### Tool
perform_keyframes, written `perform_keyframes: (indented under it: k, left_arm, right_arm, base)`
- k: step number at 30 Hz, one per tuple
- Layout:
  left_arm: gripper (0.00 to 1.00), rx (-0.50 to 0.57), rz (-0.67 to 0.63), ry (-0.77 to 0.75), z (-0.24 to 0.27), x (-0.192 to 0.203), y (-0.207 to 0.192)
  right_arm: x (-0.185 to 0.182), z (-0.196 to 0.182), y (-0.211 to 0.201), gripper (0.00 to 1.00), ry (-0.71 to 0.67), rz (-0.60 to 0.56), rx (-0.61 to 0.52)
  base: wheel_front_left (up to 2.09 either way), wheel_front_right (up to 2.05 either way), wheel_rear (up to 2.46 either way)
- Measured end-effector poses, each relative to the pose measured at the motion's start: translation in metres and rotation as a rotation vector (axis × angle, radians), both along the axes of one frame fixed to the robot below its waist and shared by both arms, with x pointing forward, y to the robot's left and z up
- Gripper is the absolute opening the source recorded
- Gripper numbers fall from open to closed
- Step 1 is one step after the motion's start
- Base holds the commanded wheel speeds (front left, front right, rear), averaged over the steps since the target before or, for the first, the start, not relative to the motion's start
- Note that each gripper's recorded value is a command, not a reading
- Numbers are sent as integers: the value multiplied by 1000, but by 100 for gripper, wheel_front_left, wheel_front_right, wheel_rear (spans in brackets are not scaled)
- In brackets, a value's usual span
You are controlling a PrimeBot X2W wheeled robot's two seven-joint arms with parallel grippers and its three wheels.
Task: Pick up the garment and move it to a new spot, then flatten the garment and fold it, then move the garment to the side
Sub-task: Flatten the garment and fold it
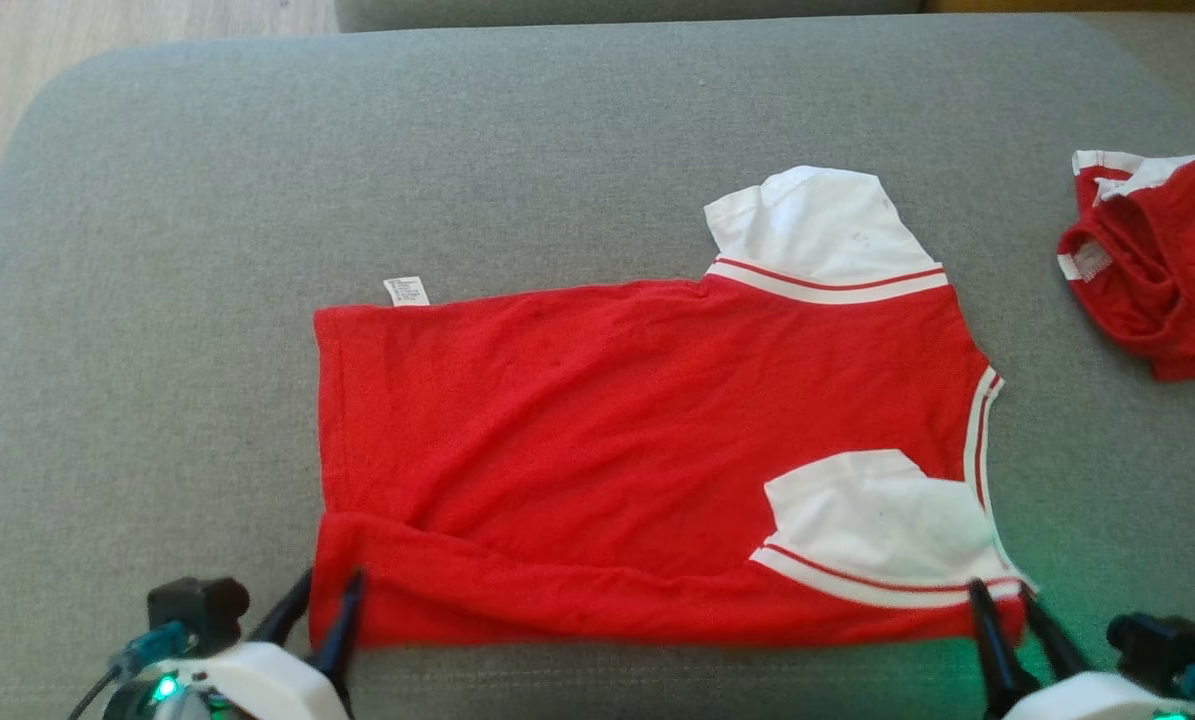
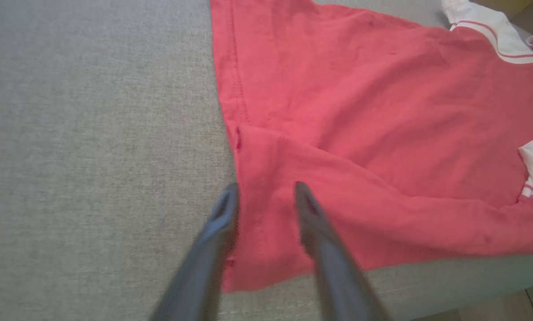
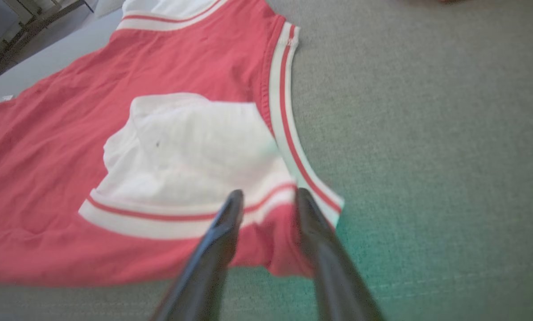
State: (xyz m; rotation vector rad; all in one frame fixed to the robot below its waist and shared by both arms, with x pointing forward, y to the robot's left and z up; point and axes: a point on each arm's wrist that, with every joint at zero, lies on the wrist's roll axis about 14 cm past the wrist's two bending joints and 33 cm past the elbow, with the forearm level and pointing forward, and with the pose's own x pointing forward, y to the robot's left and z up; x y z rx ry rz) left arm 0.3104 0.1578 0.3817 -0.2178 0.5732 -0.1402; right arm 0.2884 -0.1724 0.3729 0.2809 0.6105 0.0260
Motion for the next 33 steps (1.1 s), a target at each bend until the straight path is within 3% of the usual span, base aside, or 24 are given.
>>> perform_keyframes:
  k: [6,18,33]
  left_arm:
    - [100,-29,28,-51,3,11,-6]
    - [100,16,139,-365,62,47,11]
    - [100,31,92,-379,65,60,1]
  right_arm:
    - [21,18,-4,100,-126,-25,-7]
    - [68,96,-1,100,-471,12,-111]
    - [76,101,6,100,-491,35,-115]
  base:
    - [0,0,0]
    - [0,0,0]
    - [0,0,0]
